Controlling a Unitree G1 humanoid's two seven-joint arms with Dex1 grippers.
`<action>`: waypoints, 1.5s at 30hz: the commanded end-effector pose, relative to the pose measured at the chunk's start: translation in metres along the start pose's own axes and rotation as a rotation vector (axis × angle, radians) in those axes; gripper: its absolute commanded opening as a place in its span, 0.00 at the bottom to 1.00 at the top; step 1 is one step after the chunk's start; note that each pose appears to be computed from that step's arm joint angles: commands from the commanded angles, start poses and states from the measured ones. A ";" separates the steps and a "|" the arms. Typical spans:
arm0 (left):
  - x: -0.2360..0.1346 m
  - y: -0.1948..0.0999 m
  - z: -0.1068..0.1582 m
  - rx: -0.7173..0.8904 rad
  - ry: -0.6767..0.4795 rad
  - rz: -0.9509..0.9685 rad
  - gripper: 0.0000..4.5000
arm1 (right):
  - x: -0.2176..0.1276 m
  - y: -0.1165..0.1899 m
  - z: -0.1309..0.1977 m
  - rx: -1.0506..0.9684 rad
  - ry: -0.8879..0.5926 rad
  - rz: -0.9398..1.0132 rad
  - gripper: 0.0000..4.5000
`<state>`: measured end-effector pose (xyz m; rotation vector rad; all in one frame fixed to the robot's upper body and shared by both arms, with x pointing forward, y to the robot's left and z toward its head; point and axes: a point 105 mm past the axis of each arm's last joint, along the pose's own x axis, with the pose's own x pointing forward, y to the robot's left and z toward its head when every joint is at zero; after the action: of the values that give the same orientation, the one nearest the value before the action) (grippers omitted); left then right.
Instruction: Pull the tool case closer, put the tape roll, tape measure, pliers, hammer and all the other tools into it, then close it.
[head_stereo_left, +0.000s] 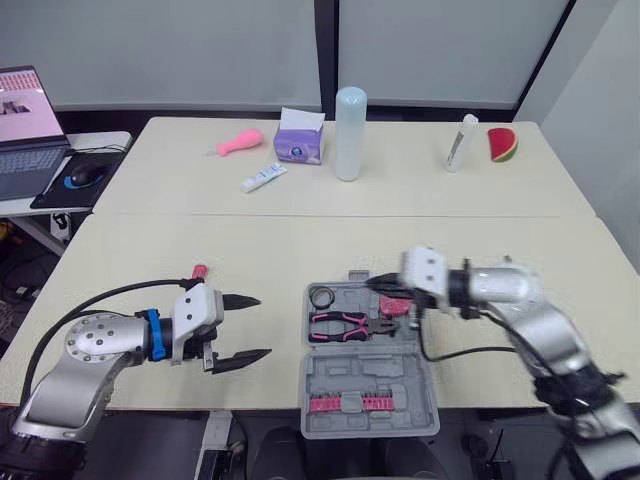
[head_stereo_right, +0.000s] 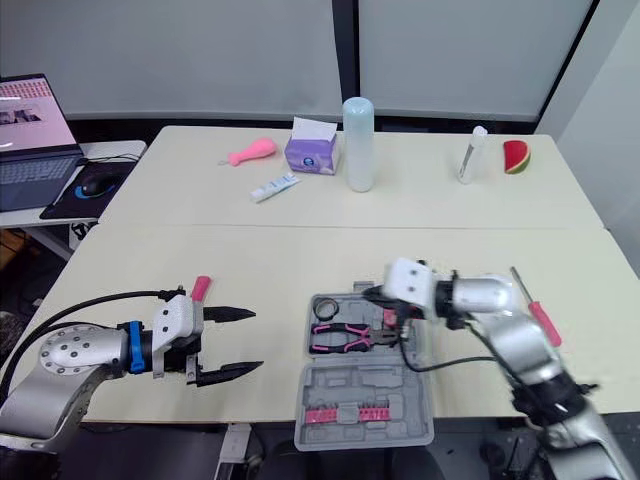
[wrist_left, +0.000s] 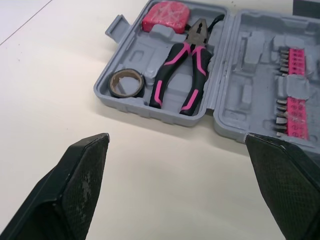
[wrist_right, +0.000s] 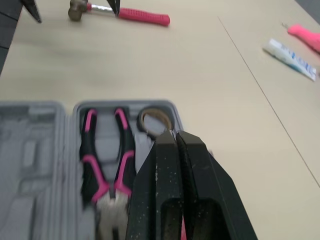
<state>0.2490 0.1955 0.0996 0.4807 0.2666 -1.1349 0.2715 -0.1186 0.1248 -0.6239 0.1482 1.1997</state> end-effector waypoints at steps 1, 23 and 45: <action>0.005 -0.003 -0.008 0.027 0.014 -0.034 0.88 | -0.036 0.009 -0.013 0.037 0.071 -0.011 0.00; 0.067 -0.029 -0.053 0.100 0.134 -0.197 0.01 | -0.020 0.041 -0.100 0.097 0.298 0.000 0.00; 0.109 -0.007 -0.027 0.170 0.070 -0.176 0.01 | 0.019 0.021 -0.082 0.061 0.191 -0.006 0.00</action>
<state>0.2847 0.1291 0.0261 0.6545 0.3015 -1.3151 0.2734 -0.1567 0.0300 -0.6976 0.4178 1.1039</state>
